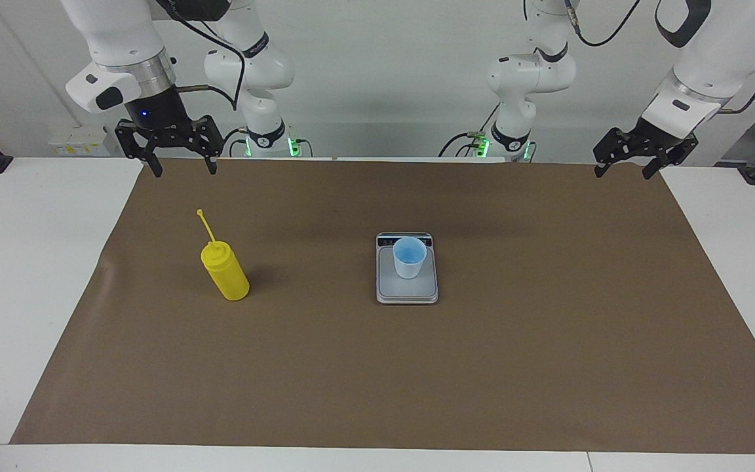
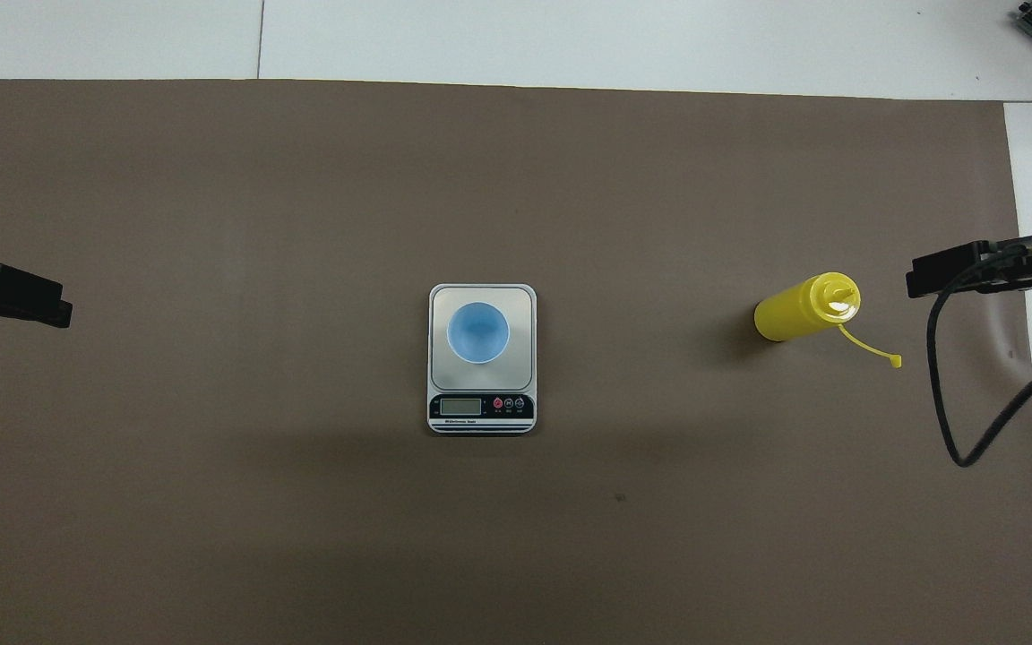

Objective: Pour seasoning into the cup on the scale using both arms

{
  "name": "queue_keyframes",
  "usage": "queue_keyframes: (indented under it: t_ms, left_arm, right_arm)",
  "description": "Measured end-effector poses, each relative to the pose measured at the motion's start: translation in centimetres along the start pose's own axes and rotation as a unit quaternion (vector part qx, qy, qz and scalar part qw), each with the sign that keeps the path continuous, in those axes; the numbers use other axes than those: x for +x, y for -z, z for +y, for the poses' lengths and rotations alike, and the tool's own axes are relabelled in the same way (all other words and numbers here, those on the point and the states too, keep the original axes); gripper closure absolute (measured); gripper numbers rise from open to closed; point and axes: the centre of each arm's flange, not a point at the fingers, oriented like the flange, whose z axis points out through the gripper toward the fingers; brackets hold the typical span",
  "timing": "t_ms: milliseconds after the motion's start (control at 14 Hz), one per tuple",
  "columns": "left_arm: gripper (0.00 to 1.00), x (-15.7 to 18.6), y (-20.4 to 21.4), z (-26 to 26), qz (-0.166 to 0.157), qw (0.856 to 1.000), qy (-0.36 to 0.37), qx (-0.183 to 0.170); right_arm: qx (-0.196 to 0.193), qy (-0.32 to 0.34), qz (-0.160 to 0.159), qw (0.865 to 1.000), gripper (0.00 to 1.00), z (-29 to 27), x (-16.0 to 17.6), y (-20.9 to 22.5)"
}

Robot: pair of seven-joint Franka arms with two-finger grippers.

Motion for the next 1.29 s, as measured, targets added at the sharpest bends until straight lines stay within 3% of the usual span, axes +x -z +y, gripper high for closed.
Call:
queue_keyframes:
  t_ms: [286, 1071, 1286]
  left_arm:
    - [0.00, 0.0, 0.0, 0.0, 0.000, 1.000, 0.000, 0.000]
    - [0.00, 0.0, 0.0, 0.0, 0.000, 1.000, 0.000, 0.000]
    - [0.00, 0.0, 0.0, 0.0, 0.000, 1.000, 0.000, 0.000]
  right_arm:
    - [0.000, -0.007, -0.023, 1.000, 0.00, 0.7, -0.5, -0.6]
    - [-0.001, -0.012, -0.017, 1.000, 0.00, 1.2, -0.9, 0.0]
    - [-0.001, -0.048, -0.016, 0.999, 0.00, 1.0, -0.9, -0.1]
